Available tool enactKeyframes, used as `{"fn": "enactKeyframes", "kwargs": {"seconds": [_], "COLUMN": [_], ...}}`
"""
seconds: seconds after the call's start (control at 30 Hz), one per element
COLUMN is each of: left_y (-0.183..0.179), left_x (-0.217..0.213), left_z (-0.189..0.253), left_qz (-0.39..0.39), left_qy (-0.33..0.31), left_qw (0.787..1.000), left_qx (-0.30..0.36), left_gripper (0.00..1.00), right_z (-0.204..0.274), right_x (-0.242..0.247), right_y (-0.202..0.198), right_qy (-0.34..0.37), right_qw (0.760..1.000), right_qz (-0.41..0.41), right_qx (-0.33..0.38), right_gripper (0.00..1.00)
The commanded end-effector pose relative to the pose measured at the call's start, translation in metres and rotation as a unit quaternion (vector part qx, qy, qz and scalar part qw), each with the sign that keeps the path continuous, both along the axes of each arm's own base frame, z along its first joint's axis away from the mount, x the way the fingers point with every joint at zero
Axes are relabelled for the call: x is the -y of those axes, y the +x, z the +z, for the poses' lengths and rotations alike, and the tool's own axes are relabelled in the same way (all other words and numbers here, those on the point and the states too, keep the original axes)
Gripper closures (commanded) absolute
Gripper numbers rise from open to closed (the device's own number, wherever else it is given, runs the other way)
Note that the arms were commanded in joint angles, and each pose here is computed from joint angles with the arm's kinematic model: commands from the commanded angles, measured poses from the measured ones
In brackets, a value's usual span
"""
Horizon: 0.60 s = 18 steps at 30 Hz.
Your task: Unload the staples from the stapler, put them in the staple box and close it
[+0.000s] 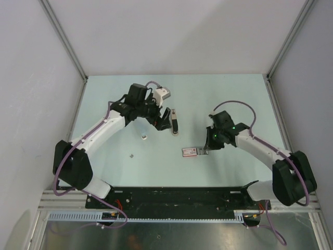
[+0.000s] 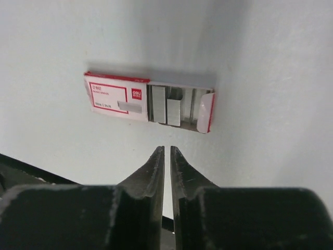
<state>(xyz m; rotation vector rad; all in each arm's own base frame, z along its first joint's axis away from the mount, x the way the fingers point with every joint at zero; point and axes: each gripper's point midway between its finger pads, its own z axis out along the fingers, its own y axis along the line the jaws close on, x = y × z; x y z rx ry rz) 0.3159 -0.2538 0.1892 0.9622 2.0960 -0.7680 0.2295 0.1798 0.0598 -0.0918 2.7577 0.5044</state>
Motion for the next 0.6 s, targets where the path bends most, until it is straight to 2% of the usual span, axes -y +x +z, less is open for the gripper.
{"fn": "enactKeyframes", "kwargs": {"seconds": [0.0, 0.27, 0.57], "left_y": [-0.012, -0.033, -0.039], "left_x": [0.012, 0.032, 0.044], "left_z": [-0.017, -0.068, -0.117], "left_qz": [-0.069, -0.135, -0.178], "left_qy": [0.03, 0.103, 0.163], "left_qw": [0.997, 0.984, 0.969], "left_qx": [0.033, 0.045, 0.057], "left_gripper": [0.01, 0.01, 0.0], "right_z": [0.028, -0.001, -0.024], "right_x": [0.016, 0.041, 0.029], "right_y": [0.018, 0.028, 0.029], "right_qy": [0.023, 0.033, 0.123], "right_qw": [0.999, 0.995, 0.985], "right_qz": [-0.034, -0.095, -0.116], "right_qx": [0.028, 0.006, -0.028], "right_gripper": [0.84, 0.83, 0.78]}}
